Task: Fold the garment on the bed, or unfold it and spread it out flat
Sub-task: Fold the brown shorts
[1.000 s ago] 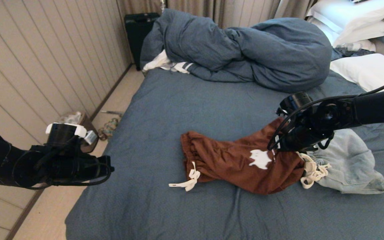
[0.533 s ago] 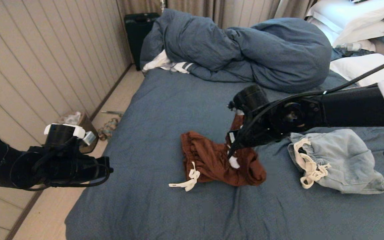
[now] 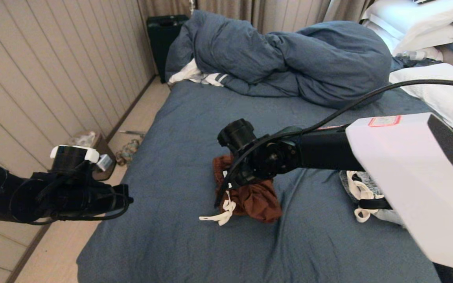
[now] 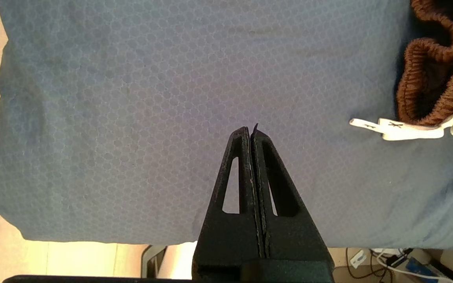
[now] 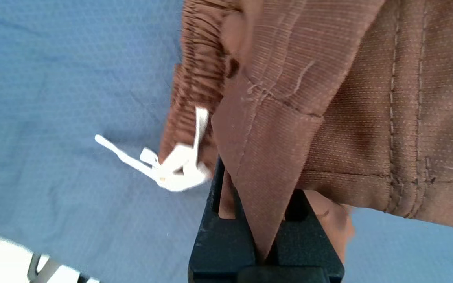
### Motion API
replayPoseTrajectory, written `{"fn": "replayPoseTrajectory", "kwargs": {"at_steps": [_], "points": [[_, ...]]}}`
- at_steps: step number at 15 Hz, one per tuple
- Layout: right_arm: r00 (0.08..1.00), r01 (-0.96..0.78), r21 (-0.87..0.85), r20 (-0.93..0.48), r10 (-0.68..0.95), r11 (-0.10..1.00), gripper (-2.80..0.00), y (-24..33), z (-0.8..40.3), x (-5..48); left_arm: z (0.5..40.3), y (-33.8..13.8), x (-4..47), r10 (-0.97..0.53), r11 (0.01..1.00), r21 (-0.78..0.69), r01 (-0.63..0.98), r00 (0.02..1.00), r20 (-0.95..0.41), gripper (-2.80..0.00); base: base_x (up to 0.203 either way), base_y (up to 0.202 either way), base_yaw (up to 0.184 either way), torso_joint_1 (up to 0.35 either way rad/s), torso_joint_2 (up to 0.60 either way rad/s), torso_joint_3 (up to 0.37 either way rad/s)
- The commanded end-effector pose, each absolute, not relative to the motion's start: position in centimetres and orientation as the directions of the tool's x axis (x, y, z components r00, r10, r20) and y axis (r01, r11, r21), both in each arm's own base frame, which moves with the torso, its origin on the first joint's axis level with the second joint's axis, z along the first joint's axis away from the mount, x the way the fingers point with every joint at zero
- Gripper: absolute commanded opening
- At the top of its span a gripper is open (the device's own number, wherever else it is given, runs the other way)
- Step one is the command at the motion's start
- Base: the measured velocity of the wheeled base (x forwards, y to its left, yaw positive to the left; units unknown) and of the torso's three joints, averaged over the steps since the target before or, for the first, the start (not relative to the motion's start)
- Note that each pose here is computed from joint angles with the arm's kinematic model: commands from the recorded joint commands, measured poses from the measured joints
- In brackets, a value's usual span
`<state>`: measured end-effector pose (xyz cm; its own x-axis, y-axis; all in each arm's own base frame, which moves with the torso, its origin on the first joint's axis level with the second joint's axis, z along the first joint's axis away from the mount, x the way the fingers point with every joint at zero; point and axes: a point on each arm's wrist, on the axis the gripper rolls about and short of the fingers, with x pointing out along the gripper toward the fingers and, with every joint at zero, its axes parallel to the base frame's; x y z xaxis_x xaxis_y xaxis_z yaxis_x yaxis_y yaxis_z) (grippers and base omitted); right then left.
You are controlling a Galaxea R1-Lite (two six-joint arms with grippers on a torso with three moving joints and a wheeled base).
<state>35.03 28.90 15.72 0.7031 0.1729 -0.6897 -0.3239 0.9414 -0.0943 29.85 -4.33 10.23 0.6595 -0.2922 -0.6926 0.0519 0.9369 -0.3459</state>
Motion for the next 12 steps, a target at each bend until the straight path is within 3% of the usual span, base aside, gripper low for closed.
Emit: {"fn": "replayPoseTrajectory", "kwargs": {"at_steps": [1, 7, 12], "points": [[0.701, -0.324, -0.096, -0.692, 0.17, 0.941, 0.0, 29.7, 14.6, 35.8, 10.2, -4.4, 29.8, -0.297, 0.935, -0.349, 0.054, 0.657, -0.693, -2.8, 0.0, 0.0, 0.0, 0.0, 0.0, 0.0], [0.736, -0.314, -0.065, -0.647, 0.2, 0.947, 0.0, 29.5, 16.8, 35.6, 9.9, -4.5, 29.8, -0.298, 0.936, -0.348, 0.054, 0.649, -0.7, -2.8, 0.0, 0.0, 0.0, 0.0, 0.0, 0.0], [0.806, -0.3, -0.004, -0.536, 0.251, 0.954, 0.0, 27.2, 23.6, 33.5, 9.9, -4.5, 29.8, -0.298, 0.936, -0.348, 0.053, 0.649, -0.7, -2.8, 0.0, 0.0, 0.0, 0.0, 0.0, 0.0]]}}
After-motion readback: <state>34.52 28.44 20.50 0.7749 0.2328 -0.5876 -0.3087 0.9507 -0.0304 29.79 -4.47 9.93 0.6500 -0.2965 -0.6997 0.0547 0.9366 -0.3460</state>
